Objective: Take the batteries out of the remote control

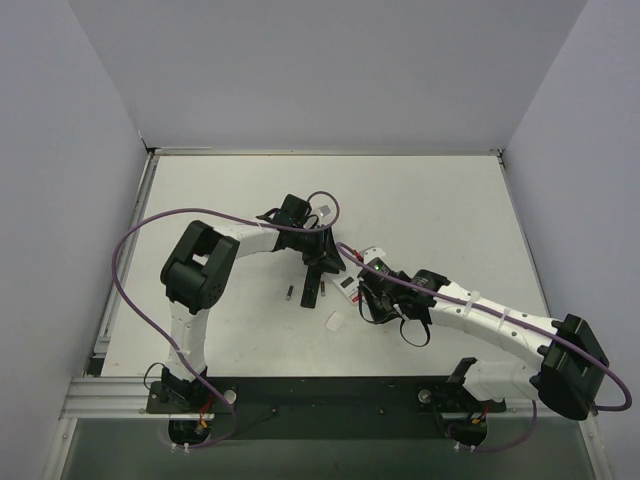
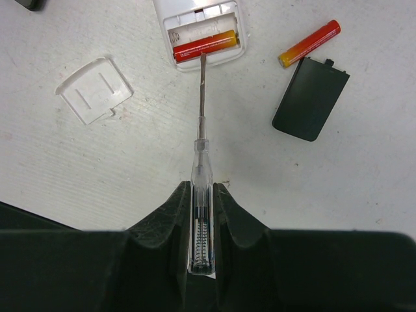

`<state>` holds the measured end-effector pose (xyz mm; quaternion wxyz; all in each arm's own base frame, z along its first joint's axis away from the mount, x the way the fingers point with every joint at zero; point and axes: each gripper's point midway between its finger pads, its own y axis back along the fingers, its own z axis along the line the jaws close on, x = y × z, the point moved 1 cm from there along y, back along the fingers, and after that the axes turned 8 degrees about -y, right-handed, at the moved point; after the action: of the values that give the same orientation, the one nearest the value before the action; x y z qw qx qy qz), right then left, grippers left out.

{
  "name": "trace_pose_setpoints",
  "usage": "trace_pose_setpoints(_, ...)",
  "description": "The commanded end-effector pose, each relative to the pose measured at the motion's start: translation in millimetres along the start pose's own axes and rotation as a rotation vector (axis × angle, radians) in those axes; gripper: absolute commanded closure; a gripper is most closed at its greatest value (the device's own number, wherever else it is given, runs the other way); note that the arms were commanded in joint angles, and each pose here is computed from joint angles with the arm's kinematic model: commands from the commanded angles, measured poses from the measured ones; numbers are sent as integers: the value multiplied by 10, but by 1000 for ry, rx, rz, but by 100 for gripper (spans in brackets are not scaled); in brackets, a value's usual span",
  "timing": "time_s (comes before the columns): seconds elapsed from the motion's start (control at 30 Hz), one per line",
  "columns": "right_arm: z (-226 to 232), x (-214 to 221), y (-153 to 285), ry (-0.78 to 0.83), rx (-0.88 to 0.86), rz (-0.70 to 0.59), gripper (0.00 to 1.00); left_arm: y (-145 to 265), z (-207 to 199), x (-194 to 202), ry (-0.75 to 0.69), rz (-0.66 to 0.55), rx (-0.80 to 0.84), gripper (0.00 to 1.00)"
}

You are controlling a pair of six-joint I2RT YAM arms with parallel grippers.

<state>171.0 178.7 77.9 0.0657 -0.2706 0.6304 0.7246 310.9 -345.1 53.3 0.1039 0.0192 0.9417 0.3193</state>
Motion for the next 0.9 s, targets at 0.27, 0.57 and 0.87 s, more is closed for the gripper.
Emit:
trace_pose_setpoints(0.27, -180, 185, -11, -16, 81, 21, 100, -33, 122, -13, -15, -4, -40, 56)
trace_pose_setpoints(0.57, -164, 235, -42, -19, 87, 27, 100, -28, 121, -8, -13, -2, -41, 56)
trace_pose_setpoints(0.87, -122, 150, -19, -8, 82, 8, 100, -26, 109, -5, -16, -6, -38, 56)
